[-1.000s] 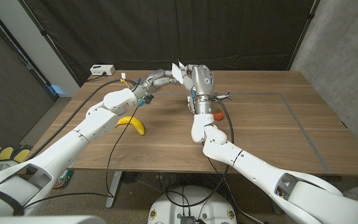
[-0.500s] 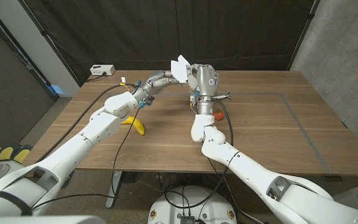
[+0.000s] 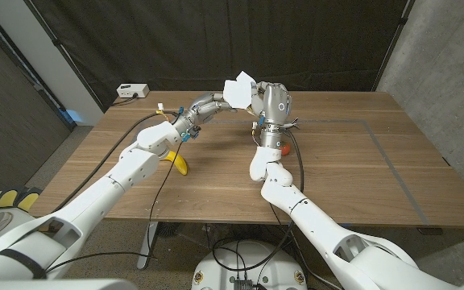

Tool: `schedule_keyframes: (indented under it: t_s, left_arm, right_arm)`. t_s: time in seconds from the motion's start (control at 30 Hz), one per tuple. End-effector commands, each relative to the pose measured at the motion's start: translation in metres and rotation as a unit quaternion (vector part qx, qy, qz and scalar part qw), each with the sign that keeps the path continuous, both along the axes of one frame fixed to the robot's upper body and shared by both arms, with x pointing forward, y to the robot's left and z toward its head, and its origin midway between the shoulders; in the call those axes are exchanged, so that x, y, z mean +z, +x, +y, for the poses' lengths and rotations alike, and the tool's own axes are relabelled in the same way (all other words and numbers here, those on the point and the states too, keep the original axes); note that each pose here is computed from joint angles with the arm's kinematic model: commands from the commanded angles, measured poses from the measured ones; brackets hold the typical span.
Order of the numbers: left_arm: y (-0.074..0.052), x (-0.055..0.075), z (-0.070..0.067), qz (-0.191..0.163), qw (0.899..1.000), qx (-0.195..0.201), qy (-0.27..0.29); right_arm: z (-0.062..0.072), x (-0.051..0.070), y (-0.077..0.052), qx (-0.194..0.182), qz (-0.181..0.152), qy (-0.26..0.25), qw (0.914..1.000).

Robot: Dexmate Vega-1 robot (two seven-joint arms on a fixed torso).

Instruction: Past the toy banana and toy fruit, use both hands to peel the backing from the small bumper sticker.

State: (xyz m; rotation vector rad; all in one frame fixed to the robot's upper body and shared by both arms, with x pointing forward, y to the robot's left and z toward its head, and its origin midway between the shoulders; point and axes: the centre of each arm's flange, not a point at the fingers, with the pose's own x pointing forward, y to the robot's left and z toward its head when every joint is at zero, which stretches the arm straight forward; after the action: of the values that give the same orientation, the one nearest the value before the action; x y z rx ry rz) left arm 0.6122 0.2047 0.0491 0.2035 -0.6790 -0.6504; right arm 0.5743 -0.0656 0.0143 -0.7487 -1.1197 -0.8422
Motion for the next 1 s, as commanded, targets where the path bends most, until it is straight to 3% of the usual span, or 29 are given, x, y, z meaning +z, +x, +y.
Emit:
schedule_keyframes:
  t_s: [0.03, 1.0]
  left_arm:
    - [0.003, -0.008, 0.001, 0.011, 1.000, 0.009, -0.016]
    - [0.004, -0.014, -0.001, 0.020, 1.000, 0.011, -0.021]
  right_arm:
    - [-0.013, -0.001, 0.008, -0.016, -0.001, 0.019, 0.9997]
    - [-0.047, 0.006, 0.012, -0.073, -0.002, 0.068, 0.9950]
